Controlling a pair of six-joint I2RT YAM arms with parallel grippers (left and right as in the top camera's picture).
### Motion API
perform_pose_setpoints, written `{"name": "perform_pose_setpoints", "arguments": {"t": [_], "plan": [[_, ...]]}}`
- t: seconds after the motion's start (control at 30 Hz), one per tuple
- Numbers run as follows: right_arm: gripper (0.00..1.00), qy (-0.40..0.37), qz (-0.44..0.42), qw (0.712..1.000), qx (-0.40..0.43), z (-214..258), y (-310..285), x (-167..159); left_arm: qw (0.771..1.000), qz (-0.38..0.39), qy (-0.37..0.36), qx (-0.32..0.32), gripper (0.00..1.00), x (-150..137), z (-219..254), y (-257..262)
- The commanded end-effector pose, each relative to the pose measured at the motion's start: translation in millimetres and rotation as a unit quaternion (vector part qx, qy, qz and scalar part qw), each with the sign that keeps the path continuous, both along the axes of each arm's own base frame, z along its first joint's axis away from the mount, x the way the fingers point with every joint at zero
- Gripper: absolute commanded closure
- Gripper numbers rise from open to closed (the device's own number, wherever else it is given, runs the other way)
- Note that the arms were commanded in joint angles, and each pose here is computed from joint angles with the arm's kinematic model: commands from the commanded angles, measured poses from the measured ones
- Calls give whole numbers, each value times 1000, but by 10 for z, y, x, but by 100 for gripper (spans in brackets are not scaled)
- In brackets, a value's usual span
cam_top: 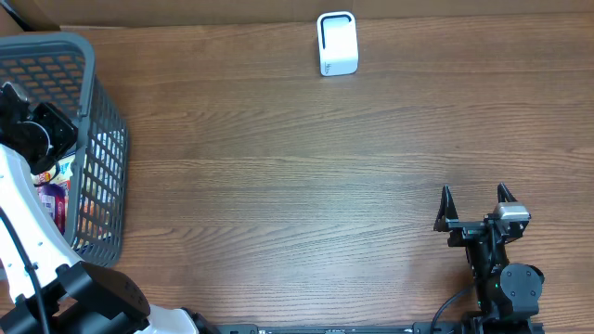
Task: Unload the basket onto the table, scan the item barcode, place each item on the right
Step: 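Grasp the red Carefree pack with the left gripper inside the basket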
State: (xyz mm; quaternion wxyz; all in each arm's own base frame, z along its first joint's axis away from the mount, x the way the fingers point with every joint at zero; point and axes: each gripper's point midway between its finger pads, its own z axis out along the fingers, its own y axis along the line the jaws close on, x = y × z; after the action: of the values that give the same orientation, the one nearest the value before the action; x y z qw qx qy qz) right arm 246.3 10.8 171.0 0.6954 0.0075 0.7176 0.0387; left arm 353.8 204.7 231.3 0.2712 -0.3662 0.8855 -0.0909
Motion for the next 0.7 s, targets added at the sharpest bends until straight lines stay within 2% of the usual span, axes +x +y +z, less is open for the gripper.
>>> {"name": "perform_pose_setpoints", "arguments": {"t": [0.0,0.2,0.33,0.67], "plan": [[0,-4,-3,1000,-2,-10,-8,0,1000,-28,0,-4,96,45,-32,-103],[0,-4,-3,1000,-2,-10,-8,0,998,-50,19,-12,96,-40,-83,-188],[0,-4,-3,1000,-2,-10,-8,0,992,-124,1,-35,96,-37,-56,-410],[0,-4,-3,1000,-2,-10,-8,0,992,-123,3,-38,96,-52,-57,-423]]}}
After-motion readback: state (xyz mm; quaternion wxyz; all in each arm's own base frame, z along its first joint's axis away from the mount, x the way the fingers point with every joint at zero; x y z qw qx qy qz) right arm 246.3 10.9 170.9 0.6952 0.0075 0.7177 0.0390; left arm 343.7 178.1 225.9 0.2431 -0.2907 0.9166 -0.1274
